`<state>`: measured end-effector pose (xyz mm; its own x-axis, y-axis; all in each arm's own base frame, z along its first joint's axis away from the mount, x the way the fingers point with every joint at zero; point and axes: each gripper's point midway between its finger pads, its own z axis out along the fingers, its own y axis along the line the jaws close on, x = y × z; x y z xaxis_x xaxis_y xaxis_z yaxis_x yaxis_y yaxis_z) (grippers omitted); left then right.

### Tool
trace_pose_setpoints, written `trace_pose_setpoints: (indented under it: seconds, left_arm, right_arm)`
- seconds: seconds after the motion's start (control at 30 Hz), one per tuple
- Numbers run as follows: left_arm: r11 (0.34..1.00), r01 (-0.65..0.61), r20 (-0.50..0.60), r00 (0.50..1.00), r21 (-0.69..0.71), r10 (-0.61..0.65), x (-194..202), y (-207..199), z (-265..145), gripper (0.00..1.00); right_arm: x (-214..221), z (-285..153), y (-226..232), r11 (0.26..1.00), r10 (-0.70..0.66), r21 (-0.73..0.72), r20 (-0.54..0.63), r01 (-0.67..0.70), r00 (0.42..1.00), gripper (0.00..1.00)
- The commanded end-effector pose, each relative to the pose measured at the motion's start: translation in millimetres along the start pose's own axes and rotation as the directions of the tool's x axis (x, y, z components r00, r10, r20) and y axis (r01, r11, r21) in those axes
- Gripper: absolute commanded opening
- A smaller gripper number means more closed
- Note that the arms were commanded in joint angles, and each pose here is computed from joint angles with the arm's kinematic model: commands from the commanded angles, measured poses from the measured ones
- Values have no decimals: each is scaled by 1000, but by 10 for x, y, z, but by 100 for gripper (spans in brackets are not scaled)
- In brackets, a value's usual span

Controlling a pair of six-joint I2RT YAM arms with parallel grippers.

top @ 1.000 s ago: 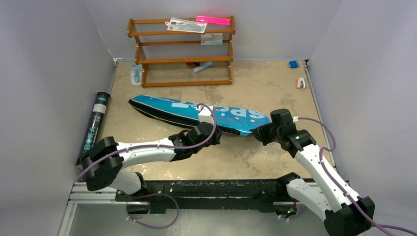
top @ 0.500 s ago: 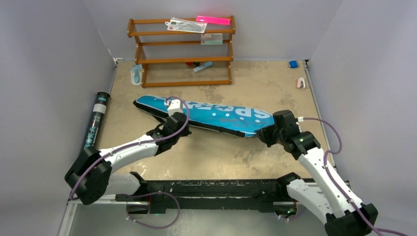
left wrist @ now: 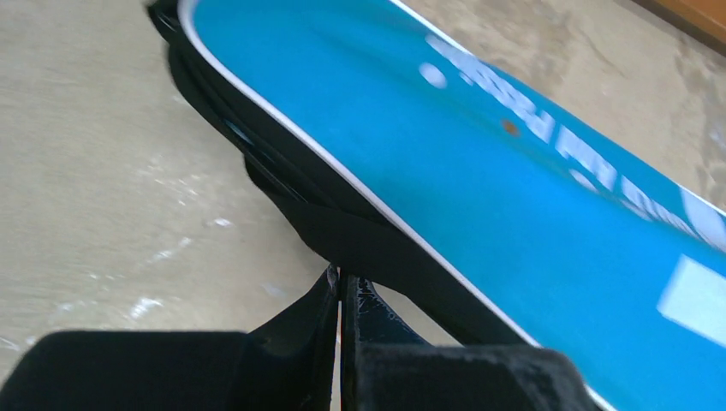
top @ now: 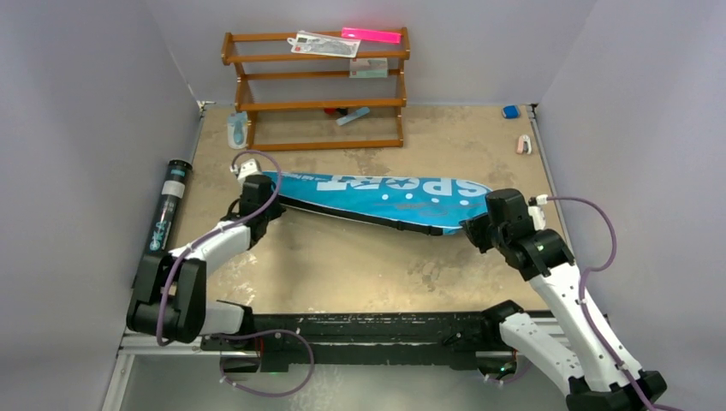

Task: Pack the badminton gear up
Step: Zip the racket bag at the center of the board.

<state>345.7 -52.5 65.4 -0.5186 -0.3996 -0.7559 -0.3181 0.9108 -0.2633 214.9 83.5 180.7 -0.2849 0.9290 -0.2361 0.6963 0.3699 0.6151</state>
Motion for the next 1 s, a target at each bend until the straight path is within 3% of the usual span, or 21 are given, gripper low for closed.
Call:
trace_pose_setpoints:
  seconds: [0.0, 0.63, 0.77, 0.87, 0.97]
  left_arm:
    - [999, 31, 82, 996, -9, -30, -450, 117, 136, 0]
    - [959, 230, 92, 972, -167, -217, -799, 1097, 555, 0]
    - [965, 228, 80, 972, -130, -219, -809, 1034, 555, 0]
    - [975, 221, 82, 973, -36, -217, -843, 860, 486, 0]
    - [978, 206, 105, 972, 31, -209, -914, 693, 385, 16]
  right_arm:
    - [-414, -193, 109, 999, -44, -16, 193, 48, 980, 0]
    - [-709, -196, 13, 991, -129, 74, 337, 111, 932, 0]
    - [-584, 52, 63, 985, -173, 68, 290, 160, 941, 0]
    - [-430, 301, 294, 960, -270, -6, 239, 279, 933, 0]
    - [-351, 514, 508, 934, -329, -64, 231, 351, 916, 2]
